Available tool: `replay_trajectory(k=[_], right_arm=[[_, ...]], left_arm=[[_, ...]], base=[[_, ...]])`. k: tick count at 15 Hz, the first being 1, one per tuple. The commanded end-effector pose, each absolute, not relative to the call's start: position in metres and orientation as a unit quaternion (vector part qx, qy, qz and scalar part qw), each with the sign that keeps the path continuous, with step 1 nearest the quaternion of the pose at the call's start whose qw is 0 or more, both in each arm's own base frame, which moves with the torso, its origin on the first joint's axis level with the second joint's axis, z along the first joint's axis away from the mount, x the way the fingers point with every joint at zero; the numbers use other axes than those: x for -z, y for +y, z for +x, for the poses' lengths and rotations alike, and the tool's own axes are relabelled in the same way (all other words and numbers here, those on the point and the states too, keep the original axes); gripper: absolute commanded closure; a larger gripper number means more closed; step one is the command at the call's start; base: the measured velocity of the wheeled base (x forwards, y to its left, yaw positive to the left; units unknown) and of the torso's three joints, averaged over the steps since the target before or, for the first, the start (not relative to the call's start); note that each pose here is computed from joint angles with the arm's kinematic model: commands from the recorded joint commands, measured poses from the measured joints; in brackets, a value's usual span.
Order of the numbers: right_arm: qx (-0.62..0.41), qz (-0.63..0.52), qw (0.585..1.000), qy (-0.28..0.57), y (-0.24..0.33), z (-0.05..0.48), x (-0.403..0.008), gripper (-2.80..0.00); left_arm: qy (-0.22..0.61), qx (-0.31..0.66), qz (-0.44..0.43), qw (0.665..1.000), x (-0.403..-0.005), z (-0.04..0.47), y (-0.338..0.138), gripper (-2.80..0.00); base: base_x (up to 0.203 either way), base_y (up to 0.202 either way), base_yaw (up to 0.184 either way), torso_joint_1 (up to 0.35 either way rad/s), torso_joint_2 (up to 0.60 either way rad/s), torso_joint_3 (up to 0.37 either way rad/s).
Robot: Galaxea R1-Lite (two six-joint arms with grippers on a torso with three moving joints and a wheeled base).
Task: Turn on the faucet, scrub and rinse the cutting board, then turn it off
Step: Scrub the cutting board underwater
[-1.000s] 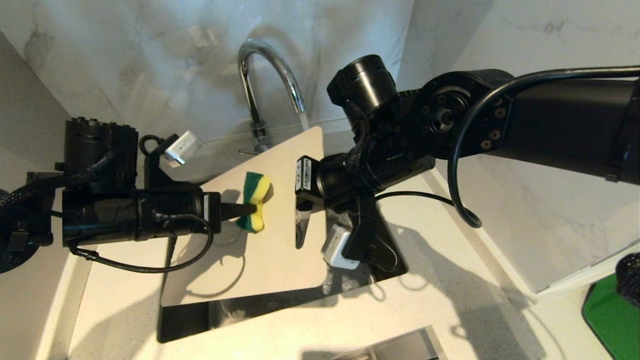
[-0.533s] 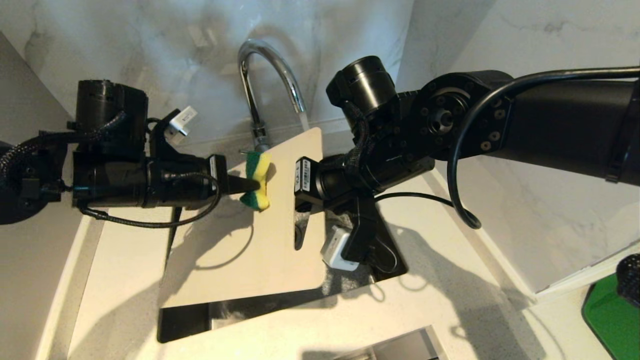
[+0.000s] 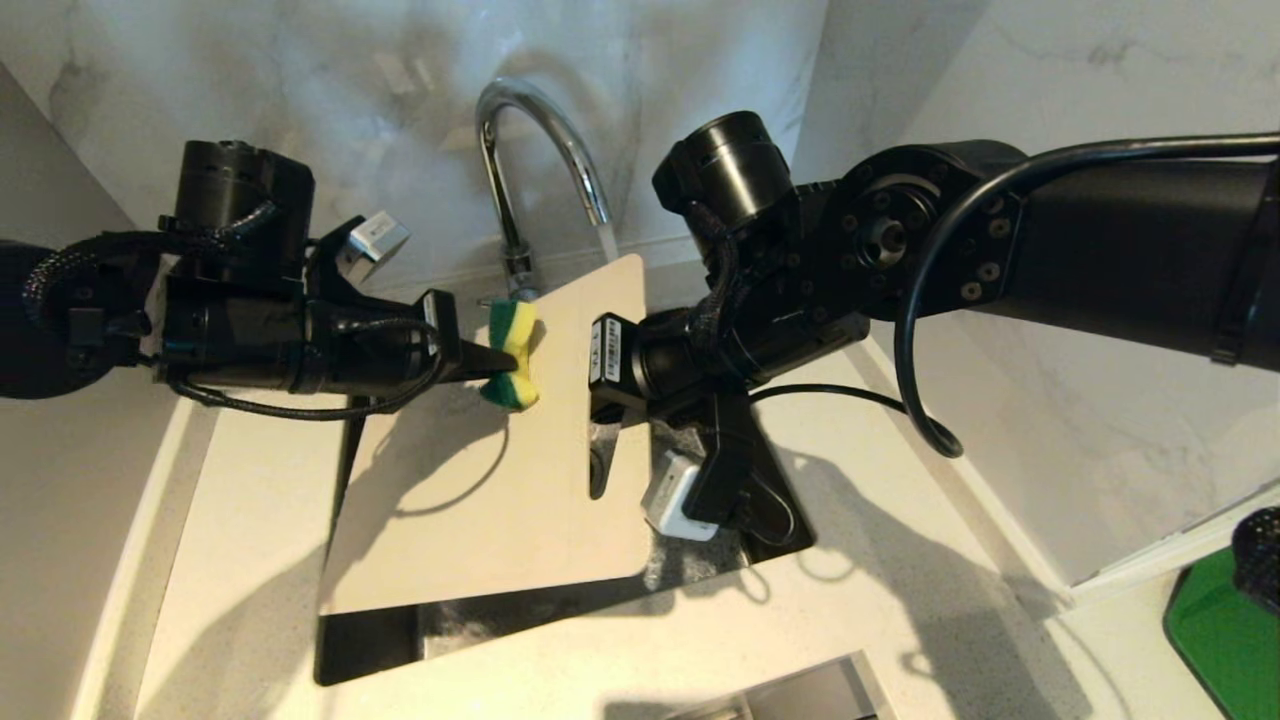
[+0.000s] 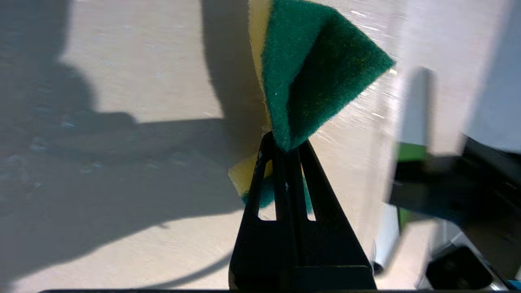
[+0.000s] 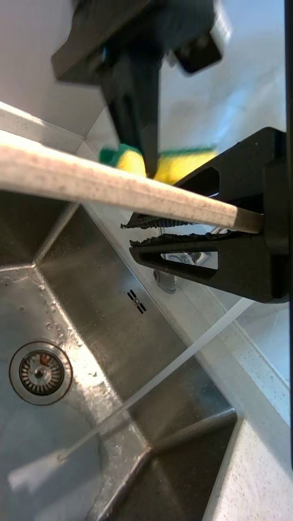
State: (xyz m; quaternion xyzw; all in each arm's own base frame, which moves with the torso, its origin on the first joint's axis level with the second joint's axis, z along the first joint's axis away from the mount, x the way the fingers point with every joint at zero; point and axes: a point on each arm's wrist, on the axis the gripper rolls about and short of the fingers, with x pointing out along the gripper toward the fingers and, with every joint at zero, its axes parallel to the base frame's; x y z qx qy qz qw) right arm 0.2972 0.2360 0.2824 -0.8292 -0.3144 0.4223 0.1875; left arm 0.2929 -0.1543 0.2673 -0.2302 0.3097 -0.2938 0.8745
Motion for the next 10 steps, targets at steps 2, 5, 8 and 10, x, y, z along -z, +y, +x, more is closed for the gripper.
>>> replay_trajectory(k=[2, 5, 8, 10], right_arm=[[-0.419, -0.830, 0.182, -0.320, 0.236, 0.296, -0.284, 0.00], [-0.416, -0.831, 0.183, -0.321, 0.234, 0.295, -0.287, 0.00], [-0.415, -0.831, 0.183, -0.321, 0.233, 0.294, -0.288, 0.00], [-0.415, -0.831, 0.183, -0.321, 0.233, 0.293, -0.288, 0.00]], left_arm=[[0.336, 0.270, -0.232, 0.872, -0.246, 0.312, -0.155, 0.00], [0.344, 0.244, -0.236, 0.875, -0.238, 0.320, -0.142, 0.00], [0.359, 0.213, -0.236, 0.877, -0.221, 0.330, -0.125, 0.00], [0.371, 0.194, -0.239, 0.876, -0.210, 0.336, -0.115, 0.00]], base=[[0.000, 0.000, 0.000, 0.000, 0.00, 0.000], [0.000, 0.000, 0.000, 0.000, 0.00, 0.000], [0.000, 0.000, 0.000, 0.000, 0.00, 0.000], [0.000, 0.000, 0.000, 0.000, 0.00, 0.000]])
